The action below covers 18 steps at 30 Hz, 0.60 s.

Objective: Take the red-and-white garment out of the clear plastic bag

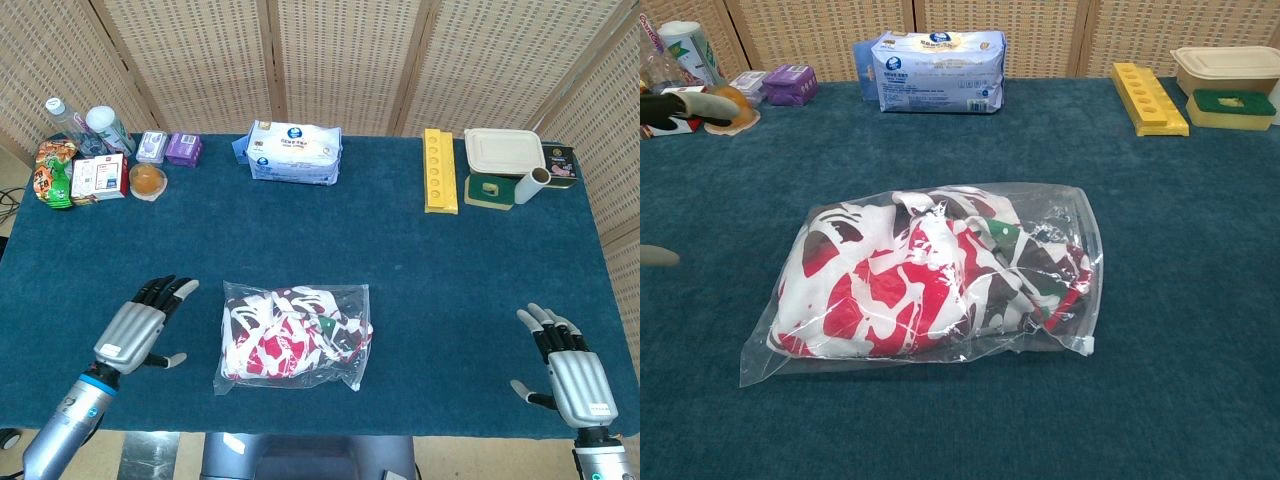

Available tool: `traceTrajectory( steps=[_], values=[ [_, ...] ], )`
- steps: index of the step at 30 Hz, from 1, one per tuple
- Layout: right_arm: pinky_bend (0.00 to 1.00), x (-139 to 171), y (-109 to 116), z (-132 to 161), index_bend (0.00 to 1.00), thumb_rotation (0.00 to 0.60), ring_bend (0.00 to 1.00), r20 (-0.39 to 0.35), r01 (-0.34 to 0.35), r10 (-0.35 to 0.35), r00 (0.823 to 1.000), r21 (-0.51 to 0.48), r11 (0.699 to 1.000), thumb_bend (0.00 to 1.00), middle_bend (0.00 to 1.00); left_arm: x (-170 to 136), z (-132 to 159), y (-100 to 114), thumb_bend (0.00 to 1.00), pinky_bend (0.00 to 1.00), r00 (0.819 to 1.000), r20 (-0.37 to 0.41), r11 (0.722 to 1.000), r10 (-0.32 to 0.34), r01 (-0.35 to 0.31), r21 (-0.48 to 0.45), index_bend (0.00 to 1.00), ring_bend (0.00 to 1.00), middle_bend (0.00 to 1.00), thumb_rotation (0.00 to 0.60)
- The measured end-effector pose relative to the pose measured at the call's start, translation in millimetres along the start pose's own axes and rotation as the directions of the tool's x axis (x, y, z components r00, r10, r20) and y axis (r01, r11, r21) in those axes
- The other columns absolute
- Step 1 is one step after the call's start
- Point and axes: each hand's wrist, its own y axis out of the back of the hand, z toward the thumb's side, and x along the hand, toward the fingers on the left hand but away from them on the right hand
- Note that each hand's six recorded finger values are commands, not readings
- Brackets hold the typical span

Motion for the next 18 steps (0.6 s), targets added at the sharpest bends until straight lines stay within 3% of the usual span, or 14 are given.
traceTrajectory(
  steps=[11, 18],
  values=[
    [0.12, -4.0, -4.3, -13.2, 0.12, 0.600, 0.11, 0.013, -0.016, 0.017, 1.000, -0.026, 1.000, 0.19, 0.09, 36.5, 54.0, -40.8, 0.03, 0.07, 0.994, 0.027, 0.994, -0.105, 0.104, 0.046, 0.00, 0.00, 0.00, 0.600],
    [0.12, -4.1, -4.0, -17.8, 0.12, 0.600, 0.12, 0.022, -0.016, 0.017, 1.000, -0.035, 0.999, 0.19, 0.09, 62.0, 64.4, -52.1, 0.03, 0.07, 0.992, 0.029, 0.987, -0.123, 0.120, 0.103, 0.00, 0.00, 0.00, 0.600]
  ],
)
